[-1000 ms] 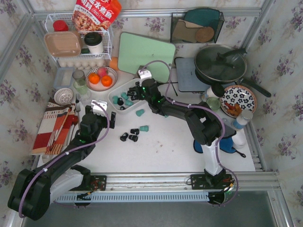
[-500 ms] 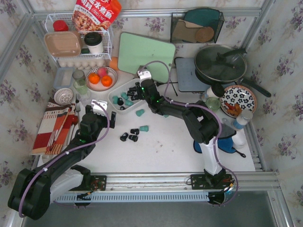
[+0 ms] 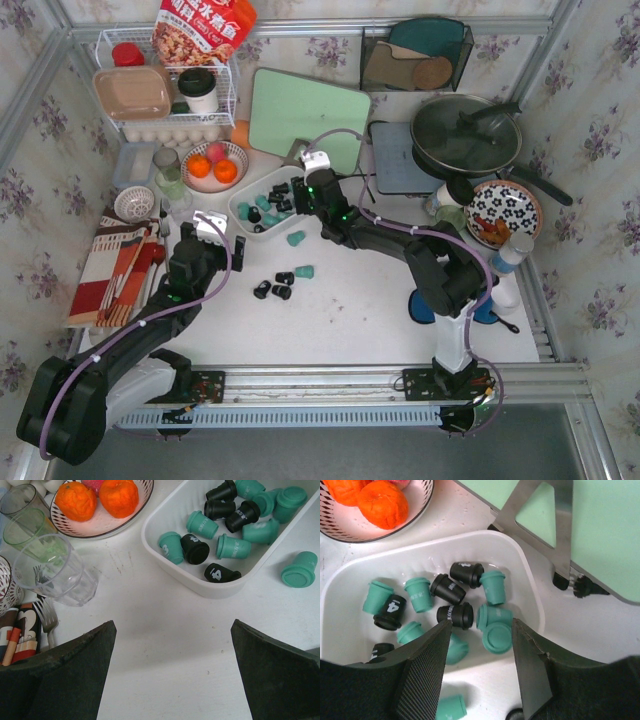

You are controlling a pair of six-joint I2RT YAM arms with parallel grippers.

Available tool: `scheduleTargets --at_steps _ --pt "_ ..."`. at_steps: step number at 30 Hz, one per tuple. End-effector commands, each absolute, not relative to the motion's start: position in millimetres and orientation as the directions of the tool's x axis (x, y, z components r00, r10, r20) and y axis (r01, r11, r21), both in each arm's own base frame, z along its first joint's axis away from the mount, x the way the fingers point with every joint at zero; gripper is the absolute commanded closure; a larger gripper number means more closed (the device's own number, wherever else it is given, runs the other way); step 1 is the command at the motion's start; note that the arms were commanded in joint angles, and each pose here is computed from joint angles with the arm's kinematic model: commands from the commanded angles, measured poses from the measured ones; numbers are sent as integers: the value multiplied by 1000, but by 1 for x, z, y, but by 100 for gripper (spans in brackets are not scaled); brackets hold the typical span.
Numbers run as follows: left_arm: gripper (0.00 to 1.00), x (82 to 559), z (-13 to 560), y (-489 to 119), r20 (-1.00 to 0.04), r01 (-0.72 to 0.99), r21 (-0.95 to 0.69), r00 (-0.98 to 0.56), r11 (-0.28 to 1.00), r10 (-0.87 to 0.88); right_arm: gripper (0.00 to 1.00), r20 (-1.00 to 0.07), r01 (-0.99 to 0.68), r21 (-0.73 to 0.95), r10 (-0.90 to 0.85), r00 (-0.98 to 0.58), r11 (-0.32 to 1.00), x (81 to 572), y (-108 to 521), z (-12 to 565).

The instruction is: Mix the coffee capsules in the storage basket

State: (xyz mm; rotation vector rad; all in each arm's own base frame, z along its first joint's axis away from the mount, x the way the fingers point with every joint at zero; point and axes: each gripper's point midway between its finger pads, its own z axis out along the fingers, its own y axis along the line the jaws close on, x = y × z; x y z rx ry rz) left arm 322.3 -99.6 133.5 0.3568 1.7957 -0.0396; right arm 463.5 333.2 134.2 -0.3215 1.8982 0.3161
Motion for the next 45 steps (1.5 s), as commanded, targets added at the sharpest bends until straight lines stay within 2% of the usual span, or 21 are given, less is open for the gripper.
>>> scheduleTargets --at_steps 1,11,24,30,34,38,45 --pt "0 324 139 -102 -958 265 156 -194 952 211 41 -934 -313 68 -50 -354 947 451 312 131" --pt "0 324 138 -105 -957 280 146 -202 949 207 48 -892 -234 26 -83 -444 972 421 275 94" --pt "0 324 138 -104 -957 275 145 -203 950 205 52 -820 -262 6 -145 -553 965 417 282 44" --pt "0 324 138 -104 -956 277 145 -208 950 207 66 -818 -258 1 -148 -556 966 416 279 43" --pt "0 324 138 -104 -956 277 146 -207 950 207 83 -825 -258 -2 -147 -545 966 416 278 51" --pt "0 324 138 -104 -956 277 146 -207 950 207 85 -849 -306 60 -113 -517 950 415 292 76" --pt "0 325 138 -104 -956 277 146 -208 950 207 85 -924 -446 239 60 -379 862 418 333 168"
